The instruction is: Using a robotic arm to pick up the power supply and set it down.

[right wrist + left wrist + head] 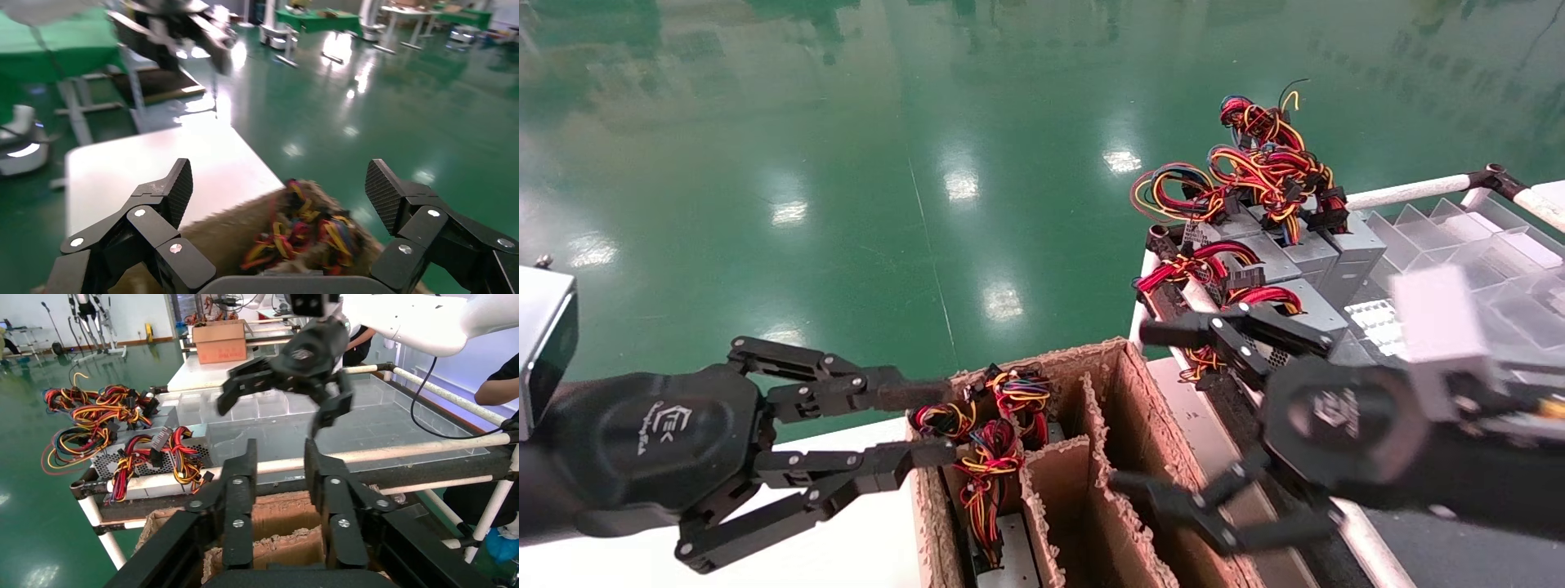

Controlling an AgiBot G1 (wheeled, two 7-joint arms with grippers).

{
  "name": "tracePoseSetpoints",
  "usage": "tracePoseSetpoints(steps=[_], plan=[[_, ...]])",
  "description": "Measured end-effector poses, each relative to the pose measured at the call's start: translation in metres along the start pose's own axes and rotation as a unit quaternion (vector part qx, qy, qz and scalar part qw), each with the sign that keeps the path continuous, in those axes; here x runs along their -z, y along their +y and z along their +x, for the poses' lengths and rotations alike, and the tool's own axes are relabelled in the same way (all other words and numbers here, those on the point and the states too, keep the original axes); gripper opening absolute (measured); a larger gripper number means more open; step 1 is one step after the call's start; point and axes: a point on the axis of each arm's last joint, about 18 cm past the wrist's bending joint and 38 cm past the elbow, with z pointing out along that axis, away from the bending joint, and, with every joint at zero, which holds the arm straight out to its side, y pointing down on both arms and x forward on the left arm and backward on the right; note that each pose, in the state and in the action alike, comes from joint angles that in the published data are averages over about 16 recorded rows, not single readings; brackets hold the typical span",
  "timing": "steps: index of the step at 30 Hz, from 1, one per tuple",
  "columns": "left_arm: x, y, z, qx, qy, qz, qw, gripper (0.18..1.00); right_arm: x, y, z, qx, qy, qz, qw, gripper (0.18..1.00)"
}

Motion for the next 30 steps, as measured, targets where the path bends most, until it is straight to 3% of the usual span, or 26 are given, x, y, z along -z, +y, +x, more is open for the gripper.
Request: tracePoseSetpoints(steps=[11,17,30], plan=[[0.000,0.000,0.000,0.000,0.000,0.000,1.0000,0.273,-0.040,0.020,0.032,0.029,0.069,-0.041,0.996,1.001],[0.000,0.000,0.000,0.000,0.000,0.000,1.0000,0.225,-0.063,0.036,0.045,0.026,0.085,-0.065,0.994,1.001],[0.000,0.000,0.000,0.000,0.000,0.000,1.0000,0.264,-0.127,0.069,0.060,0.031,0.076,-0.134,0.988,1.001]])
